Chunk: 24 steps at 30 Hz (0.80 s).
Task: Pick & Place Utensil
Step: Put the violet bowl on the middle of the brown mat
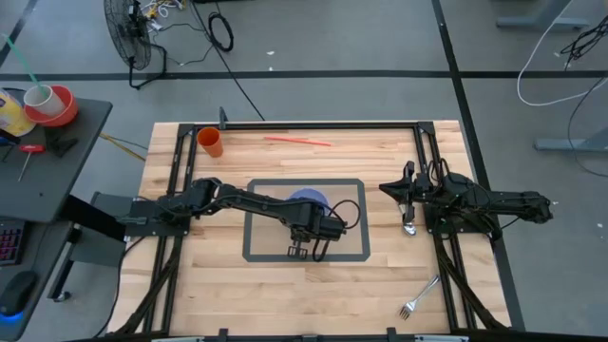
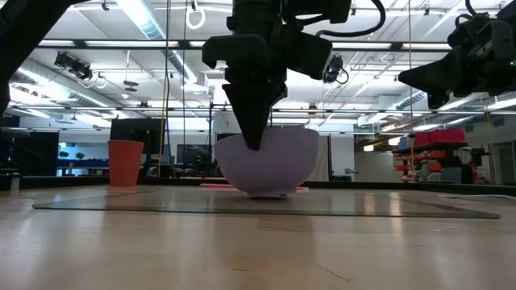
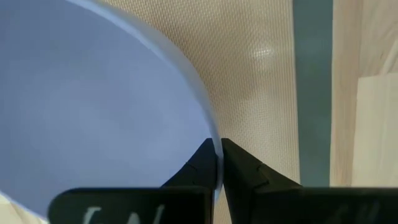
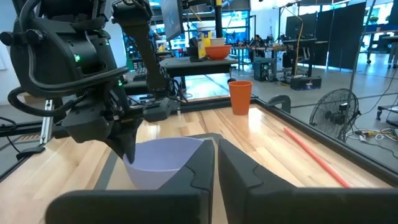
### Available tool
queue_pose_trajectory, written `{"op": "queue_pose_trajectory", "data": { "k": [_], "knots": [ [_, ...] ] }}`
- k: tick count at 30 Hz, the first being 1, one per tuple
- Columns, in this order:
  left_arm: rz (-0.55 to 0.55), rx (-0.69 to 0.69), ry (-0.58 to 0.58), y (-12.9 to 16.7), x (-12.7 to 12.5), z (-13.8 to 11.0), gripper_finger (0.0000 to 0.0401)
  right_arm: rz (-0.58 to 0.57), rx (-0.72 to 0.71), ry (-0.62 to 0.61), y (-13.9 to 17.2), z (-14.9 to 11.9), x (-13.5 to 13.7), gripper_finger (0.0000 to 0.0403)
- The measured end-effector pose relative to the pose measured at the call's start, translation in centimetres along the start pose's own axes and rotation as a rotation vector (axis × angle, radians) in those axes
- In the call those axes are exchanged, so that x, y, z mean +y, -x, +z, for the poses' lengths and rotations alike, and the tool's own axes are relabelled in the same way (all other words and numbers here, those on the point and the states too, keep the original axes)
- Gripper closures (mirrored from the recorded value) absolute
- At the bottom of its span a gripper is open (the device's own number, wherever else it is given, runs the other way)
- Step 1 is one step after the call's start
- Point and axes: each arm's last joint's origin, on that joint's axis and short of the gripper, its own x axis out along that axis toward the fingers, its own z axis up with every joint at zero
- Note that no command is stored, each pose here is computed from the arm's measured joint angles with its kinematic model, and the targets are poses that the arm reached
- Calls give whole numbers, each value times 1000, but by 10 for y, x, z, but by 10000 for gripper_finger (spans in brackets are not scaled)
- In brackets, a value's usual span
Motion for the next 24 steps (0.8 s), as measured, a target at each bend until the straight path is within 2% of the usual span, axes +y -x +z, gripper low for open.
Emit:
{"op": "queue_pose_trajectory", "data": {
  "k": [16,24],
  "knots": [
    [2,25,-20,0,-8,-2,374,0,0,0,0,0,0,376],
    [5,21,6,0,-8,-2,310,0,0,0,0,0,0,376]
  ]
}}
